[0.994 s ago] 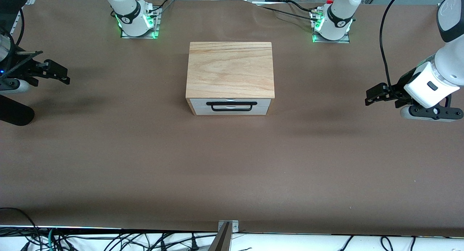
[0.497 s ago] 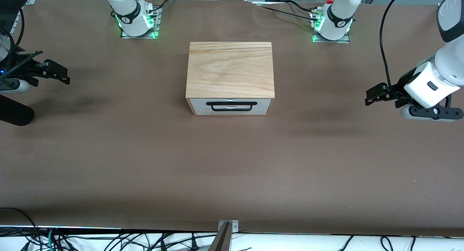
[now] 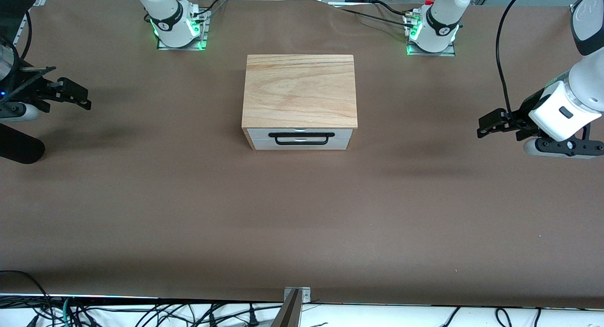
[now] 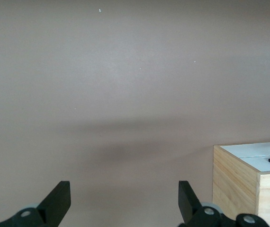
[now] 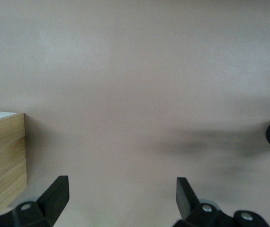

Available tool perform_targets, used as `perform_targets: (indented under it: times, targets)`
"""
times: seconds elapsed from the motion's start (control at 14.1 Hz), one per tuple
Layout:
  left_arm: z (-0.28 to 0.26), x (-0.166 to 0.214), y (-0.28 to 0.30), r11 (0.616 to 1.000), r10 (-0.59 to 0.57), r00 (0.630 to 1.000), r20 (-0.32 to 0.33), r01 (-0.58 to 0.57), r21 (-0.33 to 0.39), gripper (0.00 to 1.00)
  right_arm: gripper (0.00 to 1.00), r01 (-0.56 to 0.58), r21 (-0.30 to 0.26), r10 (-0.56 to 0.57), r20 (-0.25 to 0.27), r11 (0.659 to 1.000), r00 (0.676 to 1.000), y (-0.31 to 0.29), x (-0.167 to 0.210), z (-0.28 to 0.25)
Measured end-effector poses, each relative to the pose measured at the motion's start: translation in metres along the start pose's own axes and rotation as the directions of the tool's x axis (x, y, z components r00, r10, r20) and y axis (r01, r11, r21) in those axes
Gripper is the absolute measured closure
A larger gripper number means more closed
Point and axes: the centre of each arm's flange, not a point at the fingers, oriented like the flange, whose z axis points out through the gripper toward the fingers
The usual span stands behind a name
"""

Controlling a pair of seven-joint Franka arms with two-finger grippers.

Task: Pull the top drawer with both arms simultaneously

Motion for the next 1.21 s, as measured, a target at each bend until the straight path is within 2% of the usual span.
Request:
perform_targets:
  times: [0.14, 0.28, 0.43, 0.5, 0.64, 0.78, 0.85, 0.92, 1.07, 1.14, 1.21]
  targets:
    - [0.000, 0.000, 0.000, 1.000, 0.000, 1.000, 0.000, 0.000, 0.000, 0.00, 0.00, 0.000, 0.001, 0.000, 0.007, 1.000, 1.000, 0.000, 0.000, 0.001]
    - [0.003, 0.001, 0.002, 1.000, 0.004, 1.000, 0.006, -0.004, 0.000, 0.00, 0.00, 0.000, 0.012, 0.000, 0.044, 1.000, 0.999, -0.001, -0.001, 0.009]
    - [0.013, 0.004, 0.008, 1.000, 0.014, 1.000, 0.025, -0.013, -0.013, 0.00, 0.00, -0.006, 0.088, 0.000, 0.068, 0.996, 0.998, -0.008, 0.001, 0.017]
    - [0.021, 0.006, 0.015, 0.999, 0.018, 0.999, 0.042, -0.017, -0.040, 0.00, 0.00, -0.009, 0.126, 0.000, 0.072, 0.992, 0.997, -0.011, 0.003, 0.020]
    - [0.047, 0.015, 0.027, 0.992, 0.021, 0.996, 0.091, -0.010, -0.127, 0.00, 0.00, -0.010, 0.163, -0.003, 0.078, 0.987, 0.997, -0.016, 0.006, 0.024]
    - [0.080, 0.026, 0.039, 0.969, 0.017, 0.988, 0.153, 0.021, -0.246, 0.00, 0.00, -0.008, 0.207, -0.014, 0.101, 0.978, 0.995, -0.025, 0.009, 0.033]
    - [0.097, 0.031, 0.047, 0.949, 0.016, 0.983, 0.184, 0.043, -0.312, 0.00, 0.00, -0.006, 0.250, -0.027, 0.131, 0.968, 0.991, -0.032, 0.012, 0.044]
    - [0.112, 0.037, 0.055, 0.926, 0.015, 0.979, 0.205, 0.063, -0.372, 0.00, 0.00, -0.004, 0.315, -0.052, 0.167, 0.949, 0.985, -0.041, 0.016, 0.059]
    - [0.139, 0.049, 0.081, 0.895, 0.024, 0.981, 0.193, 0.064, -0.441, 0.00, 0.00, -0.003, 0.457, -0.109, 0.219, 0.890, 0.970, -0.060, 0.029, 0.093]
    - [0.152, 0.053, 0.098, 0.882, 0.046, 0.983, 0.180, 0.045, -0.470, 0.00, 0.00, 0.004, 0.525, -0.146, 0.229, 0.851, 0.962, -0.067, 0.035, 0.111]
    - [0.164, 0.056, 0.115, 0.857, 0.073, 0.984, 0.164, 0.022, -0.514, 0.00, 0.00, 0.017, 0.605, -0.189, 0.222, 0.796, 0.956, -0.076, 0.042, 0.129]
